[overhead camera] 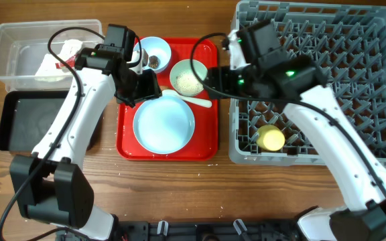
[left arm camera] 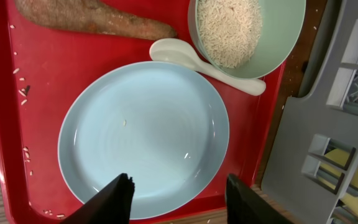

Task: Sort waste into correct bins and load items into the dishwasher rack
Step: 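Place the yellow cup into the dish rack with the right gripper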

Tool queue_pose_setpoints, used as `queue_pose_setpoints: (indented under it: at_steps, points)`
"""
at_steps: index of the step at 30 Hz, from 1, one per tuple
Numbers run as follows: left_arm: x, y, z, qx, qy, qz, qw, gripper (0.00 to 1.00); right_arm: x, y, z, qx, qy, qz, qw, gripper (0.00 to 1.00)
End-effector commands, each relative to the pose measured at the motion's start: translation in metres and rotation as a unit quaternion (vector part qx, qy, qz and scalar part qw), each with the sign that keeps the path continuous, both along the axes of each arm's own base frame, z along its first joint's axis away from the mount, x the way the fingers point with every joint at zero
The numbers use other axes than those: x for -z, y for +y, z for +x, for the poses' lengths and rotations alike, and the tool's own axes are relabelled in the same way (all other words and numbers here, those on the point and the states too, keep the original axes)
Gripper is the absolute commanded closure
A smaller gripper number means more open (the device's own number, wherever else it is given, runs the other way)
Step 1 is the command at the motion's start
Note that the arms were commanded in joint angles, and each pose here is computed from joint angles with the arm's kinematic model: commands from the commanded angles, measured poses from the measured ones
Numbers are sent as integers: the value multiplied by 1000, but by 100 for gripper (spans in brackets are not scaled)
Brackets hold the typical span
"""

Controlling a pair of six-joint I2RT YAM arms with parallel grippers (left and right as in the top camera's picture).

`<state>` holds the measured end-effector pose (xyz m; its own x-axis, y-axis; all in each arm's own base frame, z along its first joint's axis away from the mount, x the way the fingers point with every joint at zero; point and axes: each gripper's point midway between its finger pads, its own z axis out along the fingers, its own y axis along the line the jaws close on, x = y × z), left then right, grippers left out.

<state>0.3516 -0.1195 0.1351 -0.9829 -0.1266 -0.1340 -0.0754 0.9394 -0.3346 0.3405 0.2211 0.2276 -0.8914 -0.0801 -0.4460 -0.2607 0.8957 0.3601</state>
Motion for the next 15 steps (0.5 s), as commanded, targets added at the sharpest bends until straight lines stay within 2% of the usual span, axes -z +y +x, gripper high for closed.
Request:
queue_pose_setpoints:
  at_steps: [1, 7, 9, 12, 15]
  points:
    - [-7, 10, 5, -34, -11, 19, 999, 54, 23, 12, 17, 38, 11, -1, 999, 23]
    - [-6, 15, 7, -51, -11, 31, 998, 56, 64, 24, 56, 75, -1, -19, 997, 32]
    - [-5, 25, 9, -79, -12, 54, 995, 57, 88, 26, 63, 81, 12, -31, 996, 33]
    - [-4, 36, 12, -106, -16, 80, 991, 56, 110, 27, 66, 89, 32, -40, 995, 35]
    - [-5, 35, 15, -107, -24, 79, 991, 56, 115, 27, 67, 91, 35, -42, 994, 35]
